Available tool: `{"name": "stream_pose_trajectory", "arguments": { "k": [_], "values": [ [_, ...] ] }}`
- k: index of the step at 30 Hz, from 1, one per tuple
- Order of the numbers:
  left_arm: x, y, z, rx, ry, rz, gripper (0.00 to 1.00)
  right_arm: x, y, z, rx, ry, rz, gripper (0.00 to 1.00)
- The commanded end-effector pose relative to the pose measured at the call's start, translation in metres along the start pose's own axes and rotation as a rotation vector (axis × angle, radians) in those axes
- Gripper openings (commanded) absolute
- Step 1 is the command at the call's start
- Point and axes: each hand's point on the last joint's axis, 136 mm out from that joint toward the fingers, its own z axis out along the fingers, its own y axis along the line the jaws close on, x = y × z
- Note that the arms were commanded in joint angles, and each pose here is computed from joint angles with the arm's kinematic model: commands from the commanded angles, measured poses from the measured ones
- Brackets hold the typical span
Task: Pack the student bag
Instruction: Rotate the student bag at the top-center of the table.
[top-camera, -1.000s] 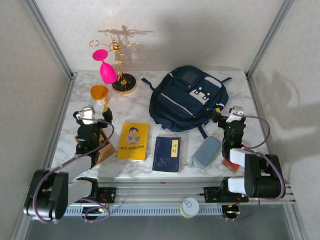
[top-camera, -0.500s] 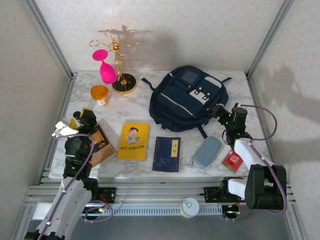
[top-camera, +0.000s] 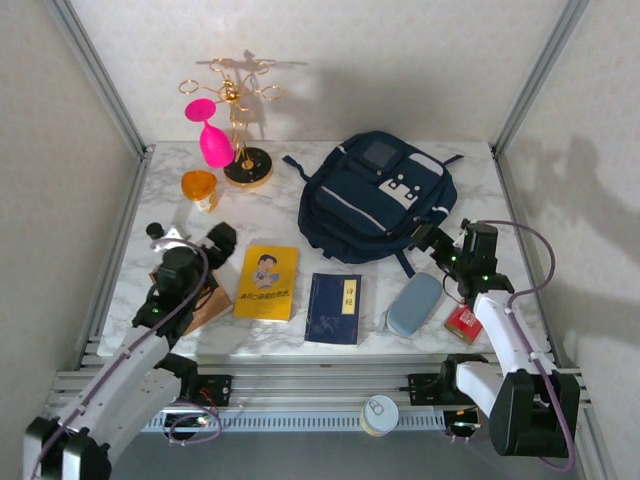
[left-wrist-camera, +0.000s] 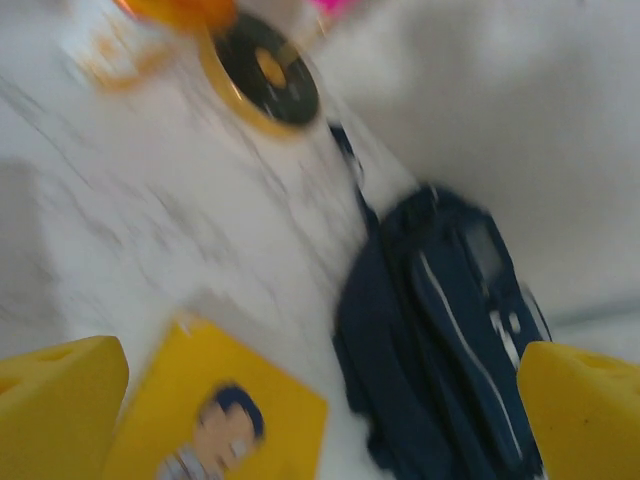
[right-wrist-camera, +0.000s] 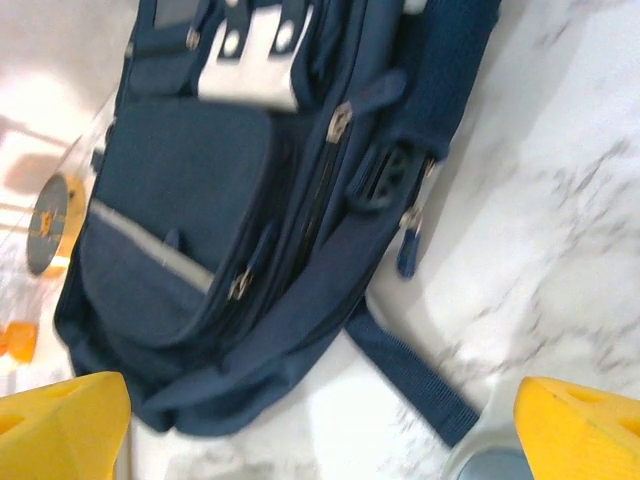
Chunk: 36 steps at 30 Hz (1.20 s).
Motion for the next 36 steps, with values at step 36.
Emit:
{"name": "stream_pose_trajectory", "arguments": {
  "k": [36],
  "values": [
    [0.2, -0.142, 0.093, 0.185, 0.354, 0.171, 0.99, -0.038, -0.009, 0.075, 0.171, -0.009, 0.086, 0.99]
  ]
}}
